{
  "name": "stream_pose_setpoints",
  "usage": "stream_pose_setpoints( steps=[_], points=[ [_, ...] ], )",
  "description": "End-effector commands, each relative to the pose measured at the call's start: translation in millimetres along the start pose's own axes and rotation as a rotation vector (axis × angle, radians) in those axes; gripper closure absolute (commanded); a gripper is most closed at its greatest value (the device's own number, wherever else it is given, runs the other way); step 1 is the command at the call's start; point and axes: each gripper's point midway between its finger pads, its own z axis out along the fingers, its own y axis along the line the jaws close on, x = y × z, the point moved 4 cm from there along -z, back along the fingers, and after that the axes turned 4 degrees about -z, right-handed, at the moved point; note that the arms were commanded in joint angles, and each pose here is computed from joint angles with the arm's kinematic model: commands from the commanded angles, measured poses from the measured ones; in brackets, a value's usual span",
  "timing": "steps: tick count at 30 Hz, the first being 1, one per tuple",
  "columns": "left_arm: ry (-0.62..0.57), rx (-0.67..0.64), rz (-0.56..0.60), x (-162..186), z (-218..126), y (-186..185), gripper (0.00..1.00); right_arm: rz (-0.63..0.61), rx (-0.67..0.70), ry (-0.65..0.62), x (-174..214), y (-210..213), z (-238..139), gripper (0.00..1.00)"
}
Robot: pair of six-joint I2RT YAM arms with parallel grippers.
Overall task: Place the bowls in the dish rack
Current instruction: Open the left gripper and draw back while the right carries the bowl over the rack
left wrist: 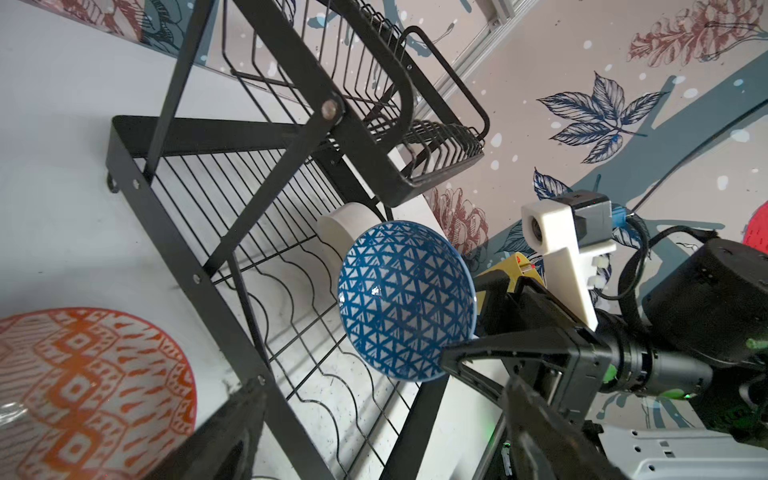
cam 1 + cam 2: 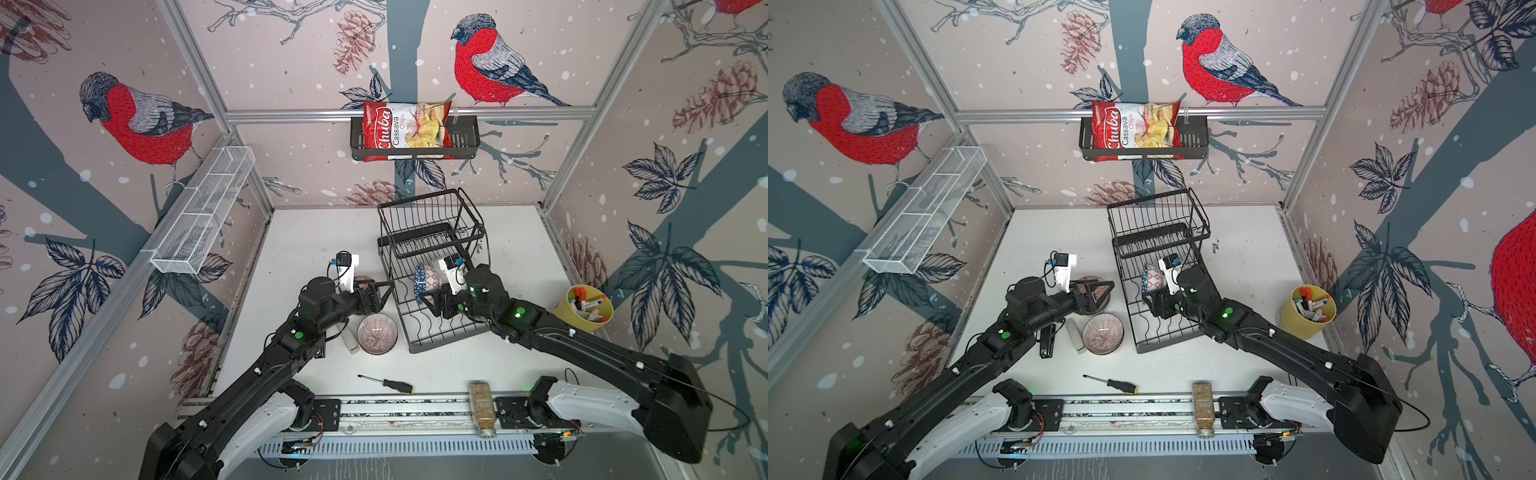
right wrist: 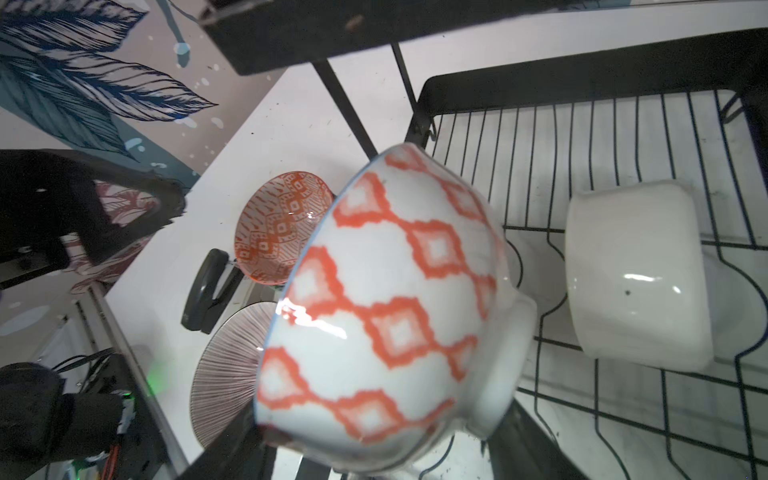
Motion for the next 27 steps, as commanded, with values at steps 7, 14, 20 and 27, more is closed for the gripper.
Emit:
stream_pose_setpoints(
  steps=[7,14,20,27],
  points=[
    [-0.036,-0.099,0.023,-2,-8,15,0.10,-0.161,0.153,0.001,-12,-2,32,0.45],
    [-0.041,-0.114,0.017,-2,-12,19,0.10,-0.286,0.274,0.012,-18,2,48,0.43],
    [-0.056,-0.123,0.014,-2,-18,21,0.10,-0.399,0.394,0.020,-18,-1,60,0.43],
    [-0.073,-0.125,0.018,-5,-26,19,0.10,-0.512,0.466,0.017,-21,-3,71,0.42]
  ],
)
